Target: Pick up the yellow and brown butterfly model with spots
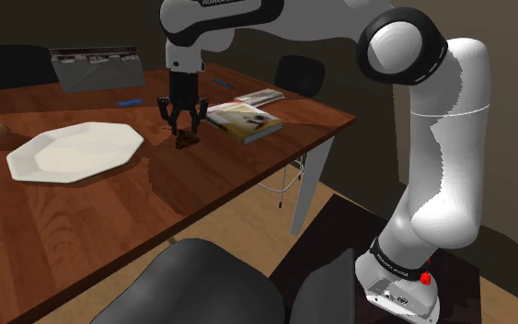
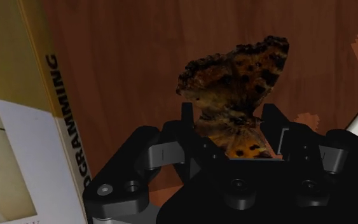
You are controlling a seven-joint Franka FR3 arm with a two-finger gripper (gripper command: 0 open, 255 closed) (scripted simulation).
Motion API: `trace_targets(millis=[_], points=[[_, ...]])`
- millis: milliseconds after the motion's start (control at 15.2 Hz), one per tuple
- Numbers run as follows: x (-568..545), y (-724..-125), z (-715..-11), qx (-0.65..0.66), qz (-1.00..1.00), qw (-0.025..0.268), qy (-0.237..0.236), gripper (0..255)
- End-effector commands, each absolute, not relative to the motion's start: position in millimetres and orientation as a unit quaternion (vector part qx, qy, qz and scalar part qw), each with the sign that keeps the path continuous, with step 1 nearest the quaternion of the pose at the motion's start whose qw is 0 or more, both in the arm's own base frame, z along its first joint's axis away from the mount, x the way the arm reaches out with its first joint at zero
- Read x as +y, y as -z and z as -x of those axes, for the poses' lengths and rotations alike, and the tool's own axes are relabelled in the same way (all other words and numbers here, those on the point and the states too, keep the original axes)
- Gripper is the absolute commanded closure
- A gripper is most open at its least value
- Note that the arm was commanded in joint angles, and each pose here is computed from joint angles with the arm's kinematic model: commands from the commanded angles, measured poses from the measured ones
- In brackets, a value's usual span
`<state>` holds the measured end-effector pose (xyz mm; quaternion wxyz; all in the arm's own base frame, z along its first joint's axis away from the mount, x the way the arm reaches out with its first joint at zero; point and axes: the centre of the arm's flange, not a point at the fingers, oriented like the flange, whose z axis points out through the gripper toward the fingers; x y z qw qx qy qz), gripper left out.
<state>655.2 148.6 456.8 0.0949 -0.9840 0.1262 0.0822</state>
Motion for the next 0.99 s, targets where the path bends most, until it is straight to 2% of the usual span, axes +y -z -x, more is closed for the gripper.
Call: trace_targets(millis=[0,924], points=[[151,-458,-655,0.124,0.984,0.094,-0.088,255],[151,-527,-655,0.124,0.984,0.094,-0.088,255]])
